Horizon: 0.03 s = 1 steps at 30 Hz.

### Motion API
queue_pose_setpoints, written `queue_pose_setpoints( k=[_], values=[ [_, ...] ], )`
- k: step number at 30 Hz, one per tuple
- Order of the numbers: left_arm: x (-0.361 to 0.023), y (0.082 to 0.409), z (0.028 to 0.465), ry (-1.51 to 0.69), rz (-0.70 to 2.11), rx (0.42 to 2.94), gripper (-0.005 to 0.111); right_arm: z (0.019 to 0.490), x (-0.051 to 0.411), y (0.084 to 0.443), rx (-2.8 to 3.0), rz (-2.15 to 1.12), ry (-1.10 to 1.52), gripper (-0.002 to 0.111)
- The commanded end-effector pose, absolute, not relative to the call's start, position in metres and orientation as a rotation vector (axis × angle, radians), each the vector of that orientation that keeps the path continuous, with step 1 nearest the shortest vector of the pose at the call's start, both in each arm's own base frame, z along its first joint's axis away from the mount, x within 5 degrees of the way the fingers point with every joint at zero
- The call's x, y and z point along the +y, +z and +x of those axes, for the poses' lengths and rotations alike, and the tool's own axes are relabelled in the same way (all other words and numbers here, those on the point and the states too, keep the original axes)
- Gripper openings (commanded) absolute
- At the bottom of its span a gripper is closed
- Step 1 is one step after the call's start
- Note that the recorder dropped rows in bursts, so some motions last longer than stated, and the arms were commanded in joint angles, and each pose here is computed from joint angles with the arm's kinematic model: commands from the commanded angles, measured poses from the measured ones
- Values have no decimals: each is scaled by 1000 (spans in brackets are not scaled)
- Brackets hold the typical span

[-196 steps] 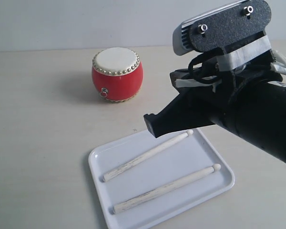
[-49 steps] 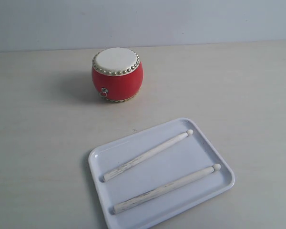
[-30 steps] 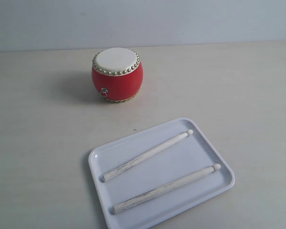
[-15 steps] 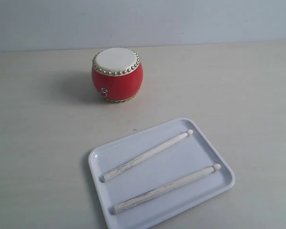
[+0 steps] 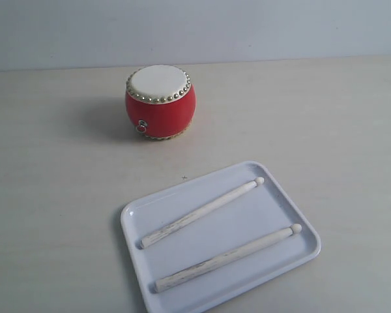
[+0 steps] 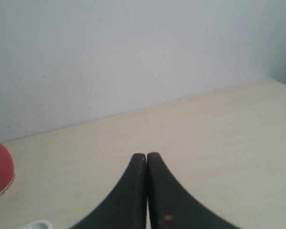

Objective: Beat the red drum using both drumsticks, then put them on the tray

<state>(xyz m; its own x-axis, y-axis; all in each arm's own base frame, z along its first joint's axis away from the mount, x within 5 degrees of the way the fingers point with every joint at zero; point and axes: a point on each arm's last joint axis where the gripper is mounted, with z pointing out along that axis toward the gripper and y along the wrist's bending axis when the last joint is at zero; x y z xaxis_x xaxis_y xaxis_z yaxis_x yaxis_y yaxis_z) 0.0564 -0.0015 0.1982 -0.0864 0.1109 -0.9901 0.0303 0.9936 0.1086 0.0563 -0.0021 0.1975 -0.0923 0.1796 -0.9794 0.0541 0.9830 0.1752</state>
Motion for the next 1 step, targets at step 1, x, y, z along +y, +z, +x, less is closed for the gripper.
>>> queue_pose_setpoints(
  k=[1],
  values=[
    [-1, 198, 56, 66, 101, 1651, 0, 56, -2, 196, 1663, 179, 108, 0]
  ],
)
